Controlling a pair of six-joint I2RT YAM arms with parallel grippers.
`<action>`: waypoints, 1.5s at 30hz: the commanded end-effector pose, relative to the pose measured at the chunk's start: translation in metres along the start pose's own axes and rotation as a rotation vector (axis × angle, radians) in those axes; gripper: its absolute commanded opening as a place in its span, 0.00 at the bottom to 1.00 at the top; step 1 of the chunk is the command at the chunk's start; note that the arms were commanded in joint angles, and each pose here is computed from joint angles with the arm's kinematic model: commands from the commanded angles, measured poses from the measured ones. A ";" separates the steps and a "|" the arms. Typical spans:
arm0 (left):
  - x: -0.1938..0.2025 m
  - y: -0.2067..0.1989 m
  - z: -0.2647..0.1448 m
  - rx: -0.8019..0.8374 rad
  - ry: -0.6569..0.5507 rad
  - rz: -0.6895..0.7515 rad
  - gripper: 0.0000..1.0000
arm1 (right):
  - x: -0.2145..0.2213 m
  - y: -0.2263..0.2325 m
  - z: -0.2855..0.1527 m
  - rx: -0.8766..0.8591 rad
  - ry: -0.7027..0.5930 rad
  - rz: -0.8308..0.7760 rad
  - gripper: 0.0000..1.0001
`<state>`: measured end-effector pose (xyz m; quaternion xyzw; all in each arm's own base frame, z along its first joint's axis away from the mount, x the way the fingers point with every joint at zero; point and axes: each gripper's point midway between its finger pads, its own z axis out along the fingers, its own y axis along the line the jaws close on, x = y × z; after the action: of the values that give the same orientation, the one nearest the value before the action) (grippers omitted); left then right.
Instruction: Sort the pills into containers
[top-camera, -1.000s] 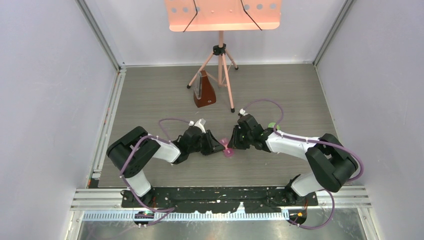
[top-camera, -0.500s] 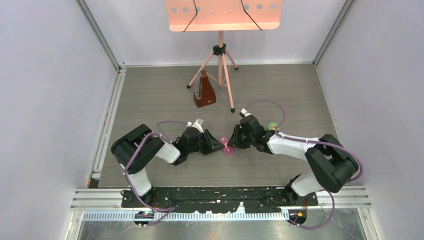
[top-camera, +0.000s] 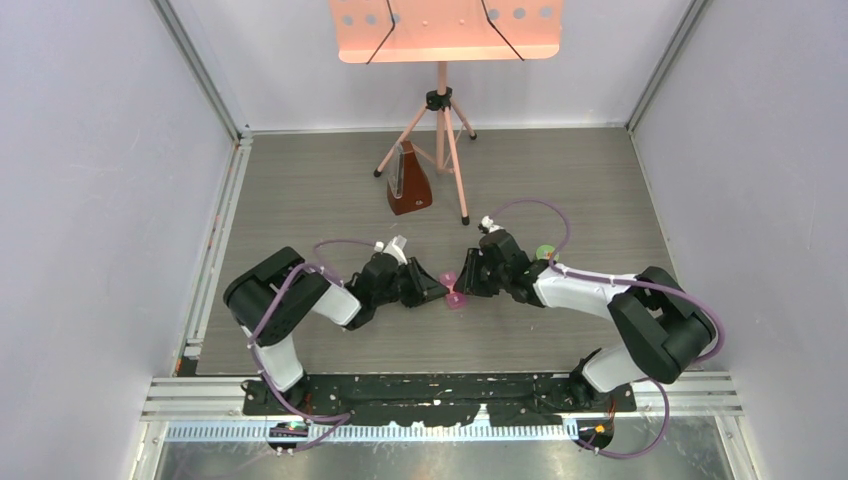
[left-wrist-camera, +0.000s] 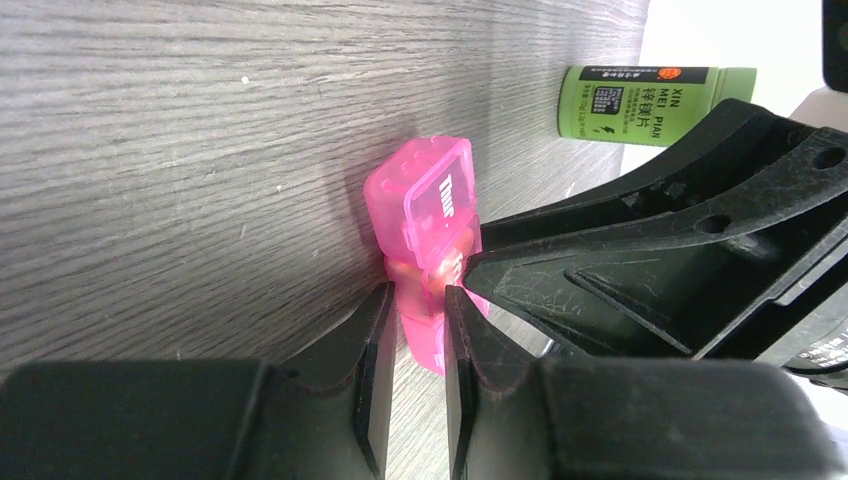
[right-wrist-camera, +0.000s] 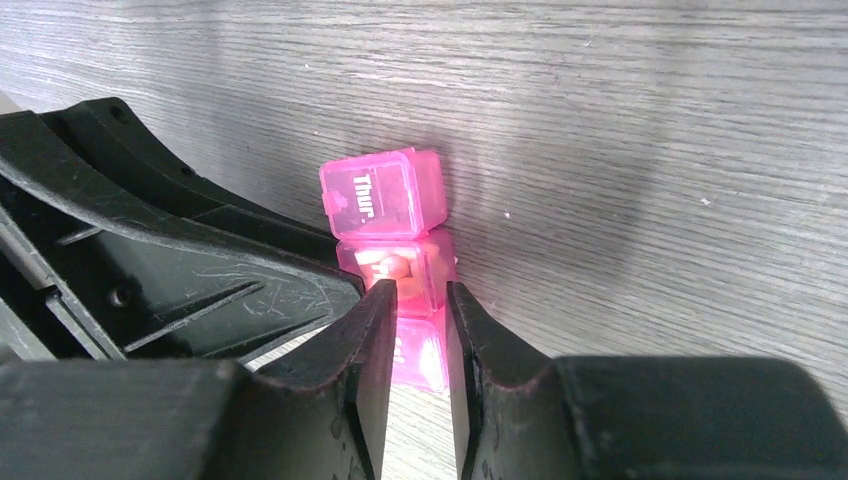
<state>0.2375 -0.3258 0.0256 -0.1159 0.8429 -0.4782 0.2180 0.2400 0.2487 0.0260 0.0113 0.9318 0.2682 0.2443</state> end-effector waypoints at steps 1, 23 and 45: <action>0.017 0.084 -0.016 -0.345 0.061 0.091 0.12 | 0.050 -0.048 -0.002 0.181 0.180 -0.049 0.33; -0.020 -0.011 -0.026 -0.207 0.044 0.262 0.45 | -0.012 0.009 -0.026 0.105 0.099 -0.116 0.48; -0.079 -0.056 -0.146 -0.343 -0.241 0.513 0.99 | -0.094 0.028 -0.165 0.151 -0.325 -0.165 0.71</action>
<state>0.2378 -0.2591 0.1297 -0.0034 0.8720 -0.3336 0.3583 0.2364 0.2081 0.1338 -0.0212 0.9294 0.1966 0.3116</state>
